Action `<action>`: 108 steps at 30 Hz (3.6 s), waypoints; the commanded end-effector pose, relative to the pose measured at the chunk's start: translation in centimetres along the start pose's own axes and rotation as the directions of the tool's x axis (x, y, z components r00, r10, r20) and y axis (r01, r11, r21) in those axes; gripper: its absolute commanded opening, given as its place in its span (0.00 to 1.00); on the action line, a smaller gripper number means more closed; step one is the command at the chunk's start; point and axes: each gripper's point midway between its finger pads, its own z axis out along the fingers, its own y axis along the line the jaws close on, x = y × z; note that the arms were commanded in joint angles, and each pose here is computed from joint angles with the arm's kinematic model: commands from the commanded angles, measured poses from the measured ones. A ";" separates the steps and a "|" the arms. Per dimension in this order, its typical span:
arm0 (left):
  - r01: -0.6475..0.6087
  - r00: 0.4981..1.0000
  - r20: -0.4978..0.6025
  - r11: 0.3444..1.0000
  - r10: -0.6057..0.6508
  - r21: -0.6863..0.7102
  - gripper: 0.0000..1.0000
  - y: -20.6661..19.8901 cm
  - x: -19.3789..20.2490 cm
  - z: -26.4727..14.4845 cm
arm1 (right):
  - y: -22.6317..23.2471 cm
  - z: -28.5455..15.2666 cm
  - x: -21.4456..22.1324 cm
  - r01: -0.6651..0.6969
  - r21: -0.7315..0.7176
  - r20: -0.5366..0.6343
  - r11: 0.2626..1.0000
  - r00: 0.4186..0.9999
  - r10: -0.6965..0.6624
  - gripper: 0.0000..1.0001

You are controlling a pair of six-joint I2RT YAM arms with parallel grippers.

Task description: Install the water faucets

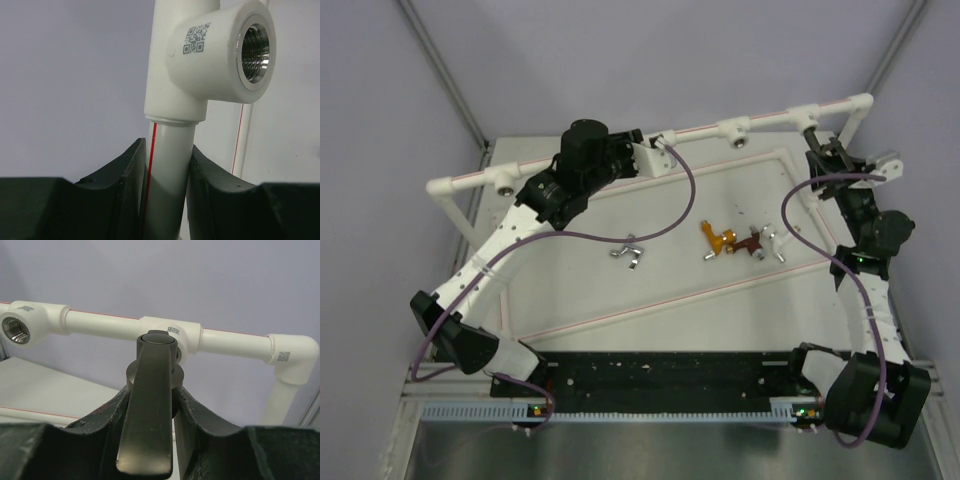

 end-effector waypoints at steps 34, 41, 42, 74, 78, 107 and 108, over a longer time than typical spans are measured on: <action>0.168 0.985 -0.041 0.983 -0.166 0.073 0.00 -2.6 1.3 -0.1 | 1.1 1.2 -6.2 0.070 -0.045 0.156 0.997 0.986 -0.062 0.00; 0.168 0.985 -0.035 0.983 -0.166 0.071 0.00 -2.4 1.1 -0.3 | 0.6 1.1 -4.7 0.057 -0.023 0.128 0.998 0.990 -0.054 0.00; 0.171 0.985 -0.034 0.983 -0.169 0.071 0.00 -2.5 1.0 -0.3 | 0.4 1.0 -4.5 0.058 -0.016 0.123 0.998 0.991 -0.056 0.00; 0.178 0.984 -0.007 0.978 -0.178 0.111 0.00 -3.0 0.4 -0.7 | 0.6 1.1 -2.7 0.055 -0.038 0.122 0.998 0.991 -0.050 0.00; 0.176 0.984 -0.006 0.977 -0.177 0.120 0.00 -3.2 0.4 -0.8 | 0.3 1.2 -2.6 0.077 -0.032 0.127 0.996 0.989 -0.073 0.00; 0.166 0.986 0.003 0.974 -0.169 0.152 0.00 -3.7 0.2 -1.3 | -0.7 0.5 1.5 0.537 -0.131 -0.016 0.833 0.839 -0.543 0.00; 0.166 0.986 0.004 0.974 -0.169 0.153 0.00 -3.7 0.2 -1.3 | -0.8 0.5 1.6 0.546 -0.133 -0.019 0.827 0.833 -0.553 0.00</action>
